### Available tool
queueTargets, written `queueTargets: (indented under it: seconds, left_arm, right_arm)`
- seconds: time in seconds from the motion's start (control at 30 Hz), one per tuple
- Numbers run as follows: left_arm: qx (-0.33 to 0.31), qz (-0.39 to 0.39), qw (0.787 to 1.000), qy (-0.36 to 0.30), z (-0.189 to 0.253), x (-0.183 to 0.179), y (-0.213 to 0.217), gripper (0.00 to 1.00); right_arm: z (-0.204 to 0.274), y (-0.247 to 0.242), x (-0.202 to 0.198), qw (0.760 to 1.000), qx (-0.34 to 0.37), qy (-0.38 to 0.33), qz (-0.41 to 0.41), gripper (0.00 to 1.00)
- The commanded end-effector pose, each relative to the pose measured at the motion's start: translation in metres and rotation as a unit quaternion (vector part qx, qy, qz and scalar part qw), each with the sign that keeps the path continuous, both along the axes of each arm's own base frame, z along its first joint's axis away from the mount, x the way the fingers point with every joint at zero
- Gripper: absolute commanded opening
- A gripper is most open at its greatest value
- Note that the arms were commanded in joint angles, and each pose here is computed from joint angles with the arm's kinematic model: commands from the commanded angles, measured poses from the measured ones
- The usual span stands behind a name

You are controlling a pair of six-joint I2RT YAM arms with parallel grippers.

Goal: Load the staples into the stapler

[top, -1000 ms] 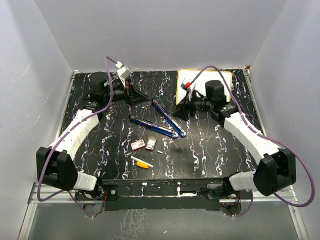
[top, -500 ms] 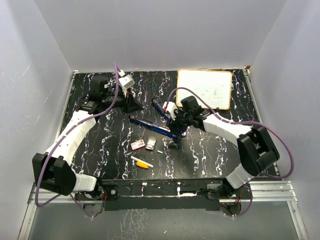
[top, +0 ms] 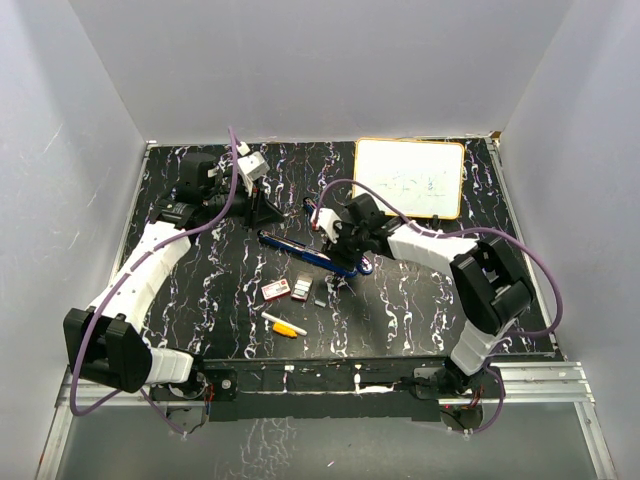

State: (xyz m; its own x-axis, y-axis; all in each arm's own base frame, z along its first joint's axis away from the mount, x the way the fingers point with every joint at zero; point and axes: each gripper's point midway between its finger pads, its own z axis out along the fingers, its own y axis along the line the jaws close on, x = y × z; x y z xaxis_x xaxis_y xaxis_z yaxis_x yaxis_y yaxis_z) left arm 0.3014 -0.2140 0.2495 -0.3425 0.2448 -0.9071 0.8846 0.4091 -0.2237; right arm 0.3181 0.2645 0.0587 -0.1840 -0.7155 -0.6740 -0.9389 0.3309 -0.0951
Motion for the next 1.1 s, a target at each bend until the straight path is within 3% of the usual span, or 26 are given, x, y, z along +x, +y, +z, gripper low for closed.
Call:
queueTargets:
  seconds: [0.0, 0.33, 0.5, 0.9, 1.07]
  left_arm:
    - [-0.007, -0.008, 0.999, -0.032, 0.021, -0.005, 0.002, 0.07]
    - [0.019, 0.002, 0.998, -0.053, 0.025, -0.009, 0.017, 0.07]
    - [0.046, -0.015, 0.996, -0.069, 0.024, -0.018, 0.023, 0.07]
    - [0.053, -0.044, 0.995, -0.069, 0.021, -0.037, 0.025, 0.07]
    - [0.048, -0.061, 0.995, -0.059, 0.014, -0.046, 0.023, 0.07]
  right_arm:
    - [0.014, 0.019, 0.021, 0.999, 0.014, -0.041, 0.006, 0.51]
    - [-0.007, 0.030, 0.006, 0.998, 0.008, -0.015, 0.057, 0.29]
    - [-0.008, 0.039, -0.008, 0.994, 0.008, -0.002, 0.109, 0.22]
    - [-0.024, 0.064, -0.040, 0.978, -0.006, 0.047, 0.204, 0.20]
    - [-0.022, 0.067, -0.041, 0.978, -0.003, 0.050, 0.204, 0.26]
